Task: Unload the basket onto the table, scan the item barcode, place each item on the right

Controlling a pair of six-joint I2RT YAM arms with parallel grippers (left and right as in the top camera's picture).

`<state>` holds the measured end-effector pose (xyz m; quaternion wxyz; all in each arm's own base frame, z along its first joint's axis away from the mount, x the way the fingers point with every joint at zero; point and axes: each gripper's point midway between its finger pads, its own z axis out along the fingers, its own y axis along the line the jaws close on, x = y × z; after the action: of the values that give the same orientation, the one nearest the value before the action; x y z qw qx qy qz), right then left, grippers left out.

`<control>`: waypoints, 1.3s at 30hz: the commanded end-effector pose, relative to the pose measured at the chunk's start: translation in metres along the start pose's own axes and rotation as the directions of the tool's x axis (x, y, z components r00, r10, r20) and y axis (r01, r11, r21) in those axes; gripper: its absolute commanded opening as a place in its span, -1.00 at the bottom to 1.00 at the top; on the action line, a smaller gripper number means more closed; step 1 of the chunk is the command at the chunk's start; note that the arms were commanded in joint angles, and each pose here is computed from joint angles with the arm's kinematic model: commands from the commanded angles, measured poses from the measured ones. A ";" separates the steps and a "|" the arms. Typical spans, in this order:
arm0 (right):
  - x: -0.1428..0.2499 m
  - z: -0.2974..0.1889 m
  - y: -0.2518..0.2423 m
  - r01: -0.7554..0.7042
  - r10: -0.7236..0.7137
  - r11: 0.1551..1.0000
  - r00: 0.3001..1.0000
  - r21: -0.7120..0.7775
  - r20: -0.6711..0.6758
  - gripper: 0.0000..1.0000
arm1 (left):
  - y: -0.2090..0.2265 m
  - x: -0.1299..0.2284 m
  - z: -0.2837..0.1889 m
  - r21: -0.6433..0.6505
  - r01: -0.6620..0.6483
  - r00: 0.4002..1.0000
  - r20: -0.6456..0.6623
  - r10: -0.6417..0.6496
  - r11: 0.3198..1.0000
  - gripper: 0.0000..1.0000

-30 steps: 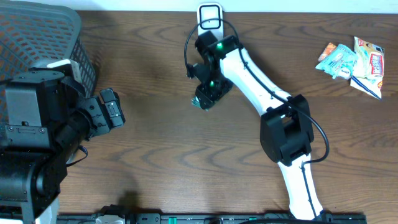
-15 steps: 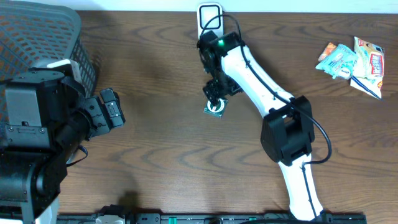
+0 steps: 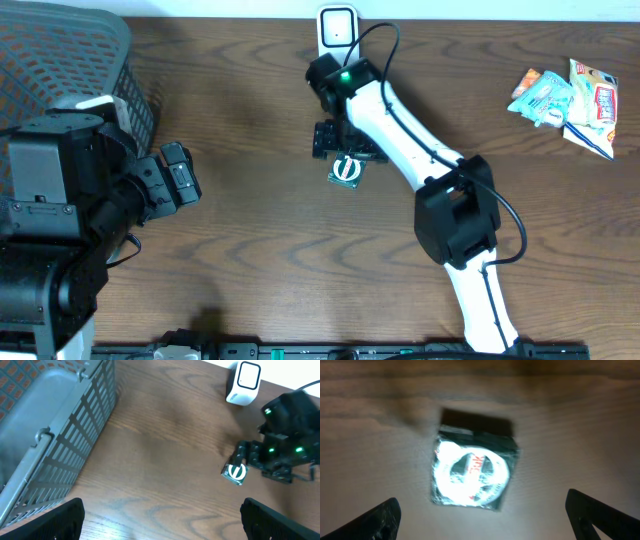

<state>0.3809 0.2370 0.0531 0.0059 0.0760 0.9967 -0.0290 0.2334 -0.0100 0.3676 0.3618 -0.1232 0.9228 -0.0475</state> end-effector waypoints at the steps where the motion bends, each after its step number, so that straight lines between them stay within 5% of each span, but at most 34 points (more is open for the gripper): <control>1: 0.011 0.016 0.009 -0.045 0.044 0.999 0.999 0.023 0.023 0.98 | 0.001 -0.001 -0.002 -0.005 0.000 1.000 0.008 0.000 1.000 0.95; 10: 0.026 0.064 -0.006 -0.045 0.046 0.997 0.999 0.061 -0.015 0.97 | 0.001 -0.001 -0.002 -0.005 0.000 1.000 0.008 0.000 1.000 0.95; 12: 0.026 0.064 -0.008 -0.038 0.039 0.997 0.999 0.065 -0.020 0.80 | 0.001 -0.001 -0.002 -0.005 0.000 1.000 0.008 0.000 1.000 0.95; 14: 0.023 0.063 -0.010 -0.017 0.018 0.998 1.000 0.063 -0.020 0.36 | 0.001 -0.001 -0.002 -0.005 0.000 1.000 0.008 0.000 1.000 0.95; 21: 0.012 0.058 -0.013 0.030 -0.030 1.000 0.998 0.002 -0.049 0.17 | 0.001 -0.001 -0.002 -0.005 0.000 1.000 0.008 0.000 1.000 0.95; 27: -0.001 0.015 0.002 0.205 -0.216 0.952 0.976 -0.227 -0.026 0.18 | 0.001 -0.001 -0.002 -0.005 0.000 1.000 0.008 0.000 1.000 0.95; 30: 0.003 -0.024 0.021 0.361 -0.383 0.817 0.923 -0.449 0.046 0.15 | 0.001 -0.001 -0.002 -0.005 0.000 1.000 0.008 0.000 1.000 0.95; 33: 0.018 -0.082 0.037 0.555 -0.551 0.497 0.796 -0.667 0.251 0.16 | 0.001 -0.001 -0.002 -0.005 0.000 1.000 0.008 0.000 1.000 0.95; 35: 0.027 -0.109 0.037 0.628 -0.586 0.331 0.722 -0.704 0.368 0.18 | 0.001 -0.001 -0.002 -0.005 0.000 1.000 0.008 0.000 1.000 0.96; 39: 0.039 -0.135 0.032 0.672 -0.587 0.149 0.650 -0.725 0.482 0.23 | 0.001 -0.001 -0.002 -0.005 0.000 1.000 0.008 0.000 1.000 0.95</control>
<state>0.3597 0.2646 0.1432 0.0201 -0.2622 0.8916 0.3687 0.2334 -0.0099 0.3676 0.3619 -0.1233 0.9228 -0.0474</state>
